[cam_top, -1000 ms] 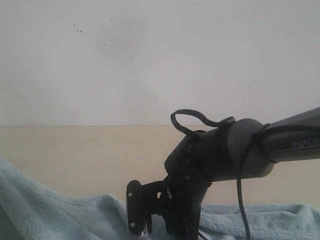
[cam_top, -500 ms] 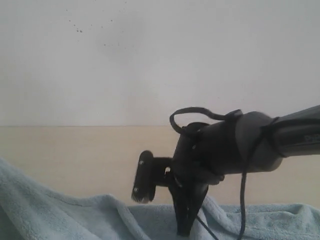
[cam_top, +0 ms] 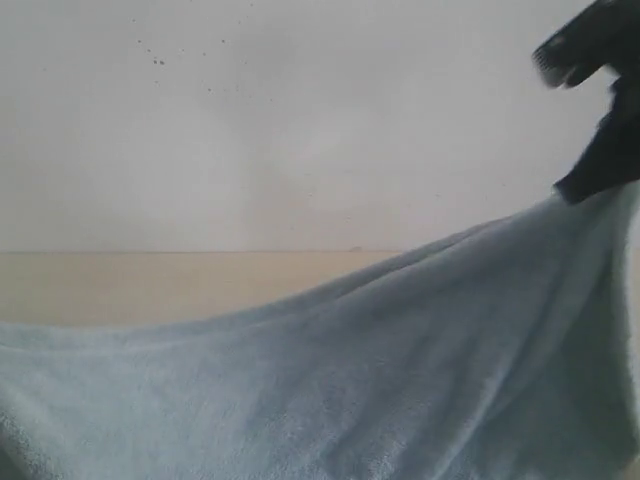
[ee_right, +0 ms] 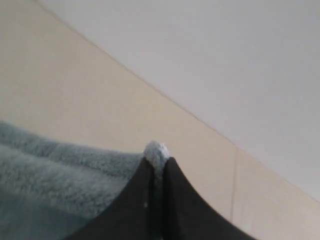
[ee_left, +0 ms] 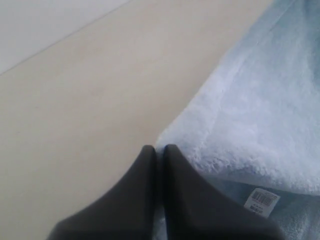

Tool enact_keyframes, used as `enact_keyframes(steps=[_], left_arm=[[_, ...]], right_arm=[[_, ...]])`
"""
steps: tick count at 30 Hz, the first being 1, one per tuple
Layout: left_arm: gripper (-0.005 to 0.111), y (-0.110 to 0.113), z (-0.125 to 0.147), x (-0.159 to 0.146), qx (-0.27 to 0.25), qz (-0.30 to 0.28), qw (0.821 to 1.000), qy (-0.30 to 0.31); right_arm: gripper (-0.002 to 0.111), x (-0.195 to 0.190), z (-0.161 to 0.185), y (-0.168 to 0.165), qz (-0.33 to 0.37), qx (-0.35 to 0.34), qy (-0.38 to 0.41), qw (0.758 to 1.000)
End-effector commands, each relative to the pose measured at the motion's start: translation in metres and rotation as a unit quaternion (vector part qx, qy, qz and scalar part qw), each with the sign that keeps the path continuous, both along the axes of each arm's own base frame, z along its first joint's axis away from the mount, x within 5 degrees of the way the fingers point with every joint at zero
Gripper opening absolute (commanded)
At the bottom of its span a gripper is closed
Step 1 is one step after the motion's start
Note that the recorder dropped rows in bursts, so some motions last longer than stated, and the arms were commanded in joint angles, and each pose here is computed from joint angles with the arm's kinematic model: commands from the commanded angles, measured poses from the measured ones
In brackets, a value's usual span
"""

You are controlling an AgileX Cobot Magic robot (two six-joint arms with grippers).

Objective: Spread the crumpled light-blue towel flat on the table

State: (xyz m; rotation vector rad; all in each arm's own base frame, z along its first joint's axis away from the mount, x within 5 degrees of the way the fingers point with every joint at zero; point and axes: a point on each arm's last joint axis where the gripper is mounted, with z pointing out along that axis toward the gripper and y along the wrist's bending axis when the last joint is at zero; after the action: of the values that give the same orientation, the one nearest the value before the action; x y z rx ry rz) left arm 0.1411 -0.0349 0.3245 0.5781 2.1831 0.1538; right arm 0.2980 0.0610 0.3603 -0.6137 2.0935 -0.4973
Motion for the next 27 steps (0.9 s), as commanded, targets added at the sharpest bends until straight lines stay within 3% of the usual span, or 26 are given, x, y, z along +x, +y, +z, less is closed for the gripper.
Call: enact_keyframes(steps=[1, 7, 15, 27], left_arm=[[0.004, 0.005, 0.004, -0.013, -0.006, 0.003, 1.000, -0.008], [0.004, 0.016, 0.017, -0.039, -0.001, -0.002, 0.999, -0.040], [0.004, 0.038, 0.064, -0.085, -0.018, 0.019, 0.992, -0.123], [0.004, 0.047, 0.094, -0.119, -0.018, -0.006, 0.991, -0.135]], right_arm=[[0.001, -0.033, 0.038, -0.039, -0.058, 0.037, -0.049, 0.996], [0.001, -0.076, 0.068, -0.053, -0.092, 0.082, -0.094, 0.988], [0.001, -0.132, 0.093, -0.071, -0.126, 0.071, -0.136, 0.980], [0.001, -0.198, 0.104, -0.096, -0.200, 0.046, -0.145, 0.968]])
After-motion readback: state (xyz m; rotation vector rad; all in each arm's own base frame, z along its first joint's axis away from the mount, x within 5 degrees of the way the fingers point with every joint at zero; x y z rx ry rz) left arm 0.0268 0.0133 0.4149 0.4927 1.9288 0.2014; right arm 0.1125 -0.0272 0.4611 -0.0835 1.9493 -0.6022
